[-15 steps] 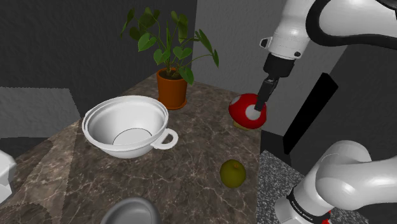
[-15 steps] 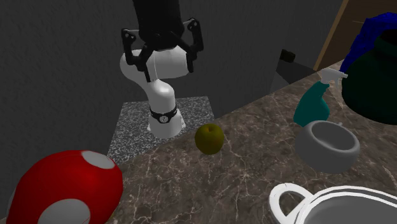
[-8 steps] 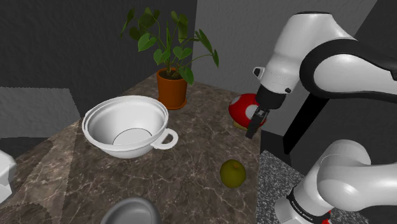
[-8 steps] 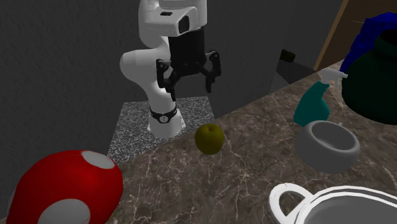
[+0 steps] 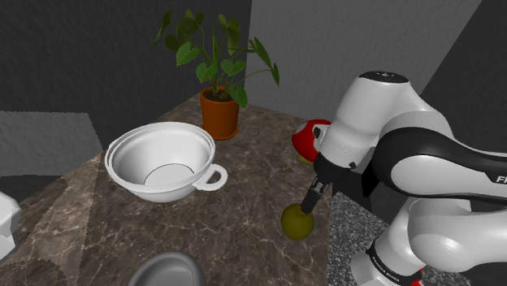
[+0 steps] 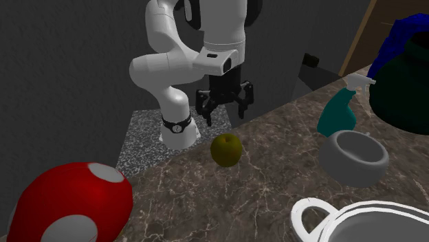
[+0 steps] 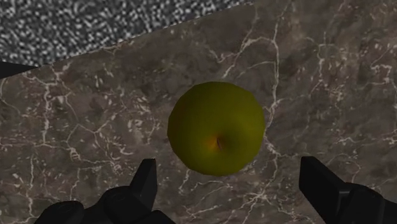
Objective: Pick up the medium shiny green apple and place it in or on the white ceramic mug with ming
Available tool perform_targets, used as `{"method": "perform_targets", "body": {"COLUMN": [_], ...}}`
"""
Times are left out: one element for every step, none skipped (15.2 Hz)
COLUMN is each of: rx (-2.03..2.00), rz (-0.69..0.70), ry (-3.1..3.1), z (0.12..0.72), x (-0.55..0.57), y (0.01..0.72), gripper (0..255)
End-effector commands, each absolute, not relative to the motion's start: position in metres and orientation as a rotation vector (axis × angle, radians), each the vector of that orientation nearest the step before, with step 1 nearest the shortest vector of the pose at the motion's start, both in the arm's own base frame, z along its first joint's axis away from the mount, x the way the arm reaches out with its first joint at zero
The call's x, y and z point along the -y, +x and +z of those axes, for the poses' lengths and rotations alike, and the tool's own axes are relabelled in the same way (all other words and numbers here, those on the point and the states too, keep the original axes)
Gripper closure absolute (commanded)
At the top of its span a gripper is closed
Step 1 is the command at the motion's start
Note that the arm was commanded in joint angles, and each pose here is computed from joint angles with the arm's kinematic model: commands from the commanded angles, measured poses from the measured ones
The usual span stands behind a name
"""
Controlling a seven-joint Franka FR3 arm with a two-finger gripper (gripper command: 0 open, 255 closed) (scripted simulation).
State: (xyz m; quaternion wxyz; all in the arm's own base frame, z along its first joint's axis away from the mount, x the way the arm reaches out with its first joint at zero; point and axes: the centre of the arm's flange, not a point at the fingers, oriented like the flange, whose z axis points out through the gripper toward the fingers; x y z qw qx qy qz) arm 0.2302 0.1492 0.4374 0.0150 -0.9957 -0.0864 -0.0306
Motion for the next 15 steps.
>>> {"method": "perform_targets", "body": {"rx": [0.266,0.266,0.266,0.266,0.266,0.266,0.266,0.266,0.266,0.266,0.266,0.266,0.266,0.266,0.266], "rz": [-0.100,-0.100,-0.100,-0.100,-0.100,-0.100,-0.100,-0.100,-0.100,-0.100,-0.100,-0.100,-0.100,-0.100,-0.100], "ry": [-3.099,-3.099,-3.099,-3.099,-3.099,-3.099,-3.099,-3.099,-3.099,-3.099,-3.099,-3.099,-3.099,-3.099,-3.099], "z": [0.426,0.421,0.416,0.410,0.405,0.400,0.397,0.397,0.397,0.397,0.397,0.397,0.397,0.397,0.397], "x": [-0.151,-0.151,-0.151,-0.151,-0.151,-0.152,-0.152,-0.152,-0.152,-0.152,-0.152,-0.152,-0.152,-0.152,-0.152], "y": [0.230,0.231,0.231,0.231,0.232,0.232,0.232,0.232,0.232,0.232,0.232,0.232,0.232,0.232,0.232], "gripper": [0,0,0,0,0,0,0,0,0,0,0,0,0,0,255]}}
